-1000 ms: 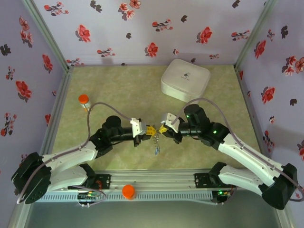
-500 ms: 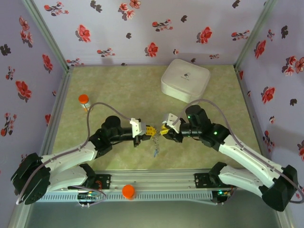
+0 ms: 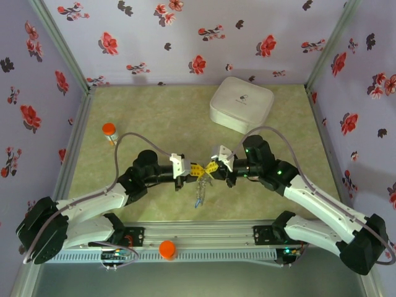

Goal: Put the keys on the keyring

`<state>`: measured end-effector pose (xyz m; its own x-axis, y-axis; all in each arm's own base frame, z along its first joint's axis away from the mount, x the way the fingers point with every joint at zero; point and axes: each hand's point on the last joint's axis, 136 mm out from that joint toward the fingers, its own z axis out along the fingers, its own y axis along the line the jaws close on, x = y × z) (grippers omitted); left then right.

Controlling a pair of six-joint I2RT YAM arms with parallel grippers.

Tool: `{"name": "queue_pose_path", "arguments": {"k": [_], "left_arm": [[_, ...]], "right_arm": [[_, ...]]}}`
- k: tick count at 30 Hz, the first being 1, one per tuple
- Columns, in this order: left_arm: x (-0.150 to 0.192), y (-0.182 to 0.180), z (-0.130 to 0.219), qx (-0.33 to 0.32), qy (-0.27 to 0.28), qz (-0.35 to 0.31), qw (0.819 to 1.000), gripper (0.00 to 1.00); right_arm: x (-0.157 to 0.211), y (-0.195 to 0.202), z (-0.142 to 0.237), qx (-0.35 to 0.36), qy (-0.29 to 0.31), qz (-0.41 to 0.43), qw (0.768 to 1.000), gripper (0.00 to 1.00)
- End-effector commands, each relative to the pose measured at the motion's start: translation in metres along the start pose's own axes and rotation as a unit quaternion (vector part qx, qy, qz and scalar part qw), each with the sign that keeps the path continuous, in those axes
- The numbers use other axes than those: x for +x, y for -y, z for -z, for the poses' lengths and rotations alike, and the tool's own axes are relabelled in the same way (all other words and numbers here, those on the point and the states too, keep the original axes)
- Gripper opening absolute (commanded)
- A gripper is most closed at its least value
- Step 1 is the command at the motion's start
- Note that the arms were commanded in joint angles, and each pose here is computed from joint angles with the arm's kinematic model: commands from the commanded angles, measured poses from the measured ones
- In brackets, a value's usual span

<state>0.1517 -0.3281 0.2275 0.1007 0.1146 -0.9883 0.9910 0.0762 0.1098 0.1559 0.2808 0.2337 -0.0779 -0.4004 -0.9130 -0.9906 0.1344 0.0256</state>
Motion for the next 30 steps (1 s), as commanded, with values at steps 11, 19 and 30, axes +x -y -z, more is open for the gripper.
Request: {"name": "queue_pose_path", "arguments": {"k": [11, 19, 30], "left_arm": [[0.006, -0.014, 0.008, -0.049, -0.081, -0.071, 0.993, 0.28], [0.001, -0.011, 0.002, -0.029, -0.075, -0.067, 0.995, 0.24], [-0.001, -0.011, -0.002, -0.023, -0.068, -0.070, 0.995, 0.00]], "right_arm": [[-0.001, 0.009, 0.002, 0.028, -0.147, 0.081, 0.985, 0.00], [0.002, 0.006, -0.009, 0.020, -0.201, 0.138, 0.970, 0.00], [-0.009, 0.014, -0.011, 0.051, -0.156, 0.113, 0.980, 0.19]]}}
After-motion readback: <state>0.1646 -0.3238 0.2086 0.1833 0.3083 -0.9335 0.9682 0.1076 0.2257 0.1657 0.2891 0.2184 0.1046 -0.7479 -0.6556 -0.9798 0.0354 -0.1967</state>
